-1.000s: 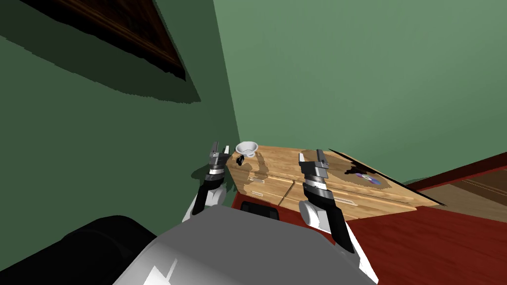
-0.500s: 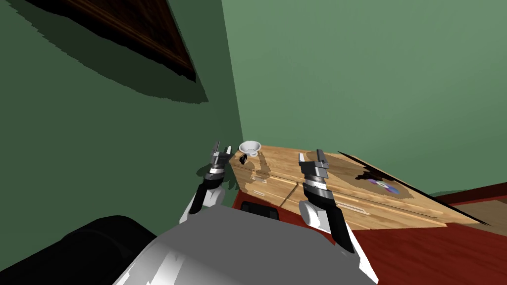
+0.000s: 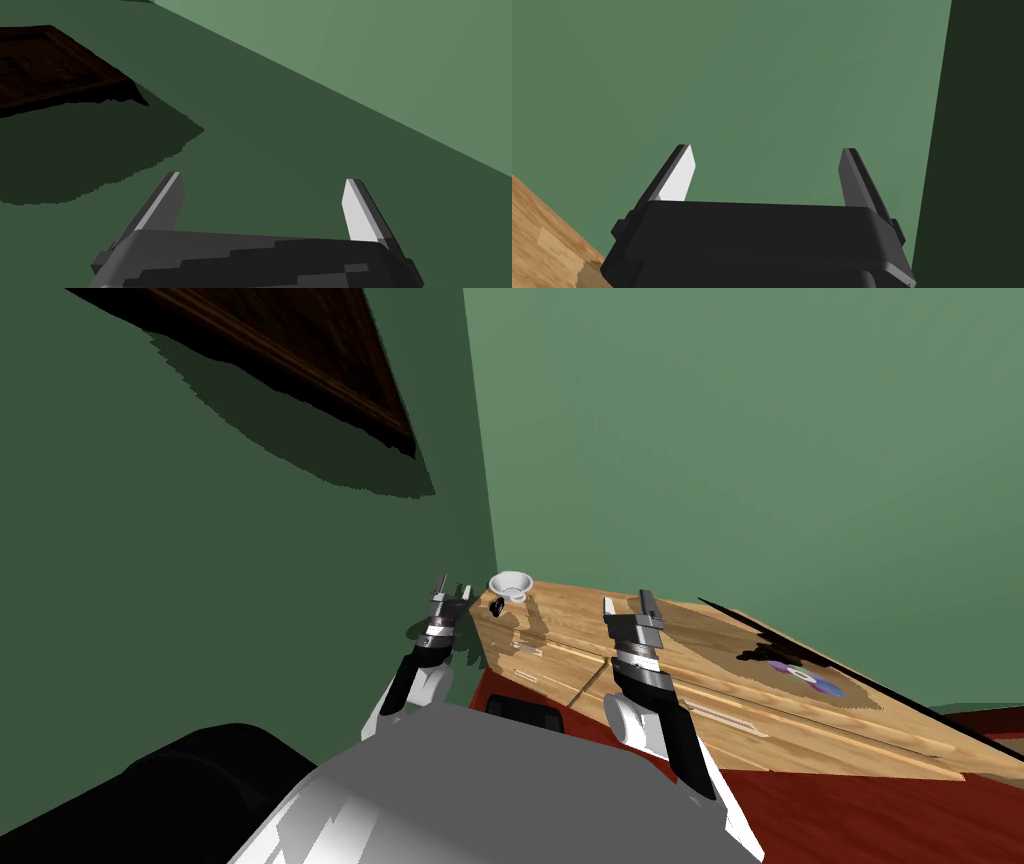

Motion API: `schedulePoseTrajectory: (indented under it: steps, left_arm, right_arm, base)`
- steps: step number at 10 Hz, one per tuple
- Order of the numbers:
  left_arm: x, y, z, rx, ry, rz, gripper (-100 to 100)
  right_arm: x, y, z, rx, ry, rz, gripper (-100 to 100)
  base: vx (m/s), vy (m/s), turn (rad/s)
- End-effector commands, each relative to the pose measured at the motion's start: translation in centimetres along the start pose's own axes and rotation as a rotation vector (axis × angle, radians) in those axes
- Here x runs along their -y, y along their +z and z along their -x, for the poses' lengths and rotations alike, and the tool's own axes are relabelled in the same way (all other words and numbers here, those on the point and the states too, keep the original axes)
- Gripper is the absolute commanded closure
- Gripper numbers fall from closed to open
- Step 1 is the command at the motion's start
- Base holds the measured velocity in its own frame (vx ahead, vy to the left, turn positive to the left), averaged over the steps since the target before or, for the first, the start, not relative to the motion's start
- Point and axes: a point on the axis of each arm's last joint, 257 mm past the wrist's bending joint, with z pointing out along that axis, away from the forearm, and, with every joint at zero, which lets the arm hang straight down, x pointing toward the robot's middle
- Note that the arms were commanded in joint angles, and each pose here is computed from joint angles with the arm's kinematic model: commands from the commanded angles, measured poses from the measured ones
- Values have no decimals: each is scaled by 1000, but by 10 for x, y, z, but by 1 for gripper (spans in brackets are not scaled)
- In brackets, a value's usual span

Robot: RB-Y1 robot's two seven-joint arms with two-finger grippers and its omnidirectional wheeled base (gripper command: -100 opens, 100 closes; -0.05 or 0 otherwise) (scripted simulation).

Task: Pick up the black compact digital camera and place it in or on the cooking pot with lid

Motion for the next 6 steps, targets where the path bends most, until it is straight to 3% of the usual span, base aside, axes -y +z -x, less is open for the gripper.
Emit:
schedulePoseTrajectory:
  steps: [1, 5, 6]
  left_arm:
    - [-6, 1, 1, 6, -37, 21, -100]
    - [-31, 3, 11, 41, -182, 112, -100]
    - [-34, 3, 12, 46, -187, 125, -100]
  right_arm:
    - [0, 0, 0, 0, 0, 0, 0]
    - [0, 0, 0, 0, 0, 0, 0]
    - [0, 0, 0, 0, 0, 0, 0]
  base:
    - [-33, -6, 67]
    - [-41, 0, 96]
    - [-36, -6, 47]
